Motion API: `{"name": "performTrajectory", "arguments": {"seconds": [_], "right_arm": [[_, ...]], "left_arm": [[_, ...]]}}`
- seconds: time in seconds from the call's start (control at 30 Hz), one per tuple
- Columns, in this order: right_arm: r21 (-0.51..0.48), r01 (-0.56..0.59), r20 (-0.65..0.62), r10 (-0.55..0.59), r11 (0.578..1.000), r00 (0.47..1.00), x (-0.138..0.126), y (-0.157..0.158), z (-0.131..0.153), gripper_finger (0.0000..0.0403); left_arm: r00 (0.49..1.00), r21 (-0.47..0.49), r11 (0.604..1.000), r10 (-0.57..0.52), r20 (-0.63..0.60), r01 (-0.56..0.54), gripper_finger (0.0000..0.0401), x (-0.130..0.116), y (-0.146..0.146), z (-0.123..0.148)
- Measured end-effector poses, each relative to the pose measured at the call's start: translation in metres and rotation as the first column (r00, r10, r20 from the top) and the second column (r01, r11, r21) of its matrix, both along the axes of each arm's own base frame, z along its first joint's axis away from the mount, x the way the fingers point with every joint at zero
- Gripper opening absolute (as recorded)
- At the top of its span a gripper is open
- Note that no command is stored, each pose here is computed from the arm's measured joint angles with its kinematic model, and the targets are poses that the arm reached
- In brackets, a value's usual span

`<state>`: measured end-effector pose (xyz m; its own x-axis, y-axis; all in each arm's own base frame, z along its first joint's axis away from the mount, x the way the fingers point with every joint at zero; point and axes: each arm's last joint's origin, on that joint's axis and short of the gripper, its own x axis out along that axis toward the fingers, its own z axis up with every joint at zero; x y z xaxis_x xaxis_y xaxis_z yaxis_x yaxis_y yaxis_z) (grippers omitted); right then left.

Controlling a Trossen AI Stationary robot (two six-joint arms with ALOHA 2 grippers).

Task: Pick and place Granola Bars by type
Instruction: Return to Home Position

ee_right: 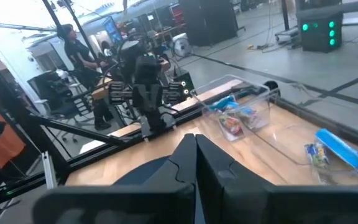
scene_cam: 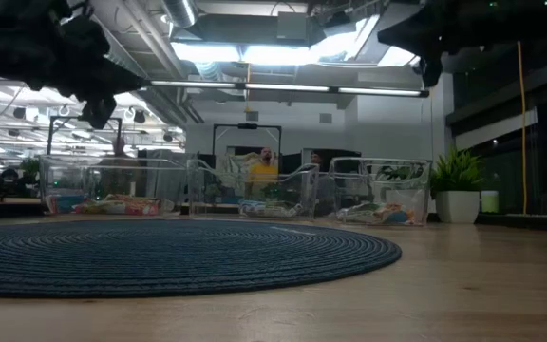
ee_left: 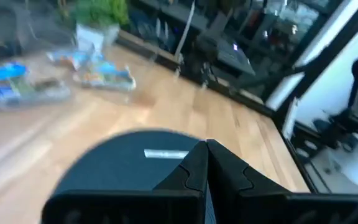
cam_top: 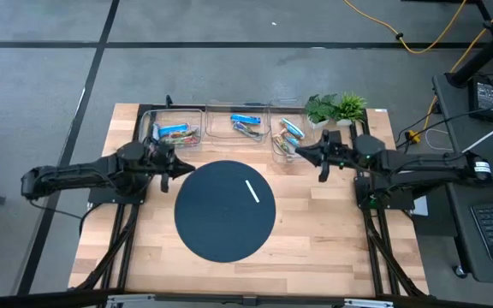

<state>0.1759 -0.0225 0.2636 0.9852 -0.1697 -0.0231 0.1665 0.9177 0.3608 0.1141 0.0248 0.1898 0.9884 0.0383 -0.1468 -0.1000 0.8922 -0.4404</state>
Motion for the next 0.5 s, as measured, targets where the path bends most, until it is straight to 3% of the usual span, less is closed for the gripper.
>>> {"name": "performTrajectory", "arguments": {"seconds": [0.1, 0.2, 0.33, 0.43, 0.5], "right_arm": [[-0.016, -0.001, 0.013, 0.001, 1.0, 1.0, 0.0, 0.0, 0.005, 0.0005], [-0.033, -0.003, 0.014, 0.003, 0.999, 1.0, 0.0, 0.0, 0.006, 0.0005], [-0.016, -0.027, 0.016, 0.027, 1.0, 1.0, 0.0, 0.001, 0.007, 0.0006], [-0.009, -0.035, 0.012, 0.036, 0.999, 0.999, 0.001, 0.002, 0.006, 0.0006], [-0.012, -0.041, 0.01, 0.041, 0.999, 0.999, 0.001, 0.003, 0.006, 0.0006]], "left_arm": [[1.0, 0.019, 1.0, 0.022, 0.002, -0.022, 0.0002, -0.002, -0.004, -0.011], [0.995, -0.068, 0.996, 0.062, 0.078, -0.057, 0.0001, -0.006, -0.006, -0.026], [0.979, -0.046, 0.994, 0.11, 0.173, -0.104, 0.0002, -0.013, -0.008, -0.019], [0.945, -0.056, 0.978, 0.207, 0.255, -0.199, 0.0001, -0.019, -0.007, -0.013], [0.936, -0.034, 0.97, 0.242, 0.254, -0.242, 0.0001, -0.02, -0.006, -0.013]]}}
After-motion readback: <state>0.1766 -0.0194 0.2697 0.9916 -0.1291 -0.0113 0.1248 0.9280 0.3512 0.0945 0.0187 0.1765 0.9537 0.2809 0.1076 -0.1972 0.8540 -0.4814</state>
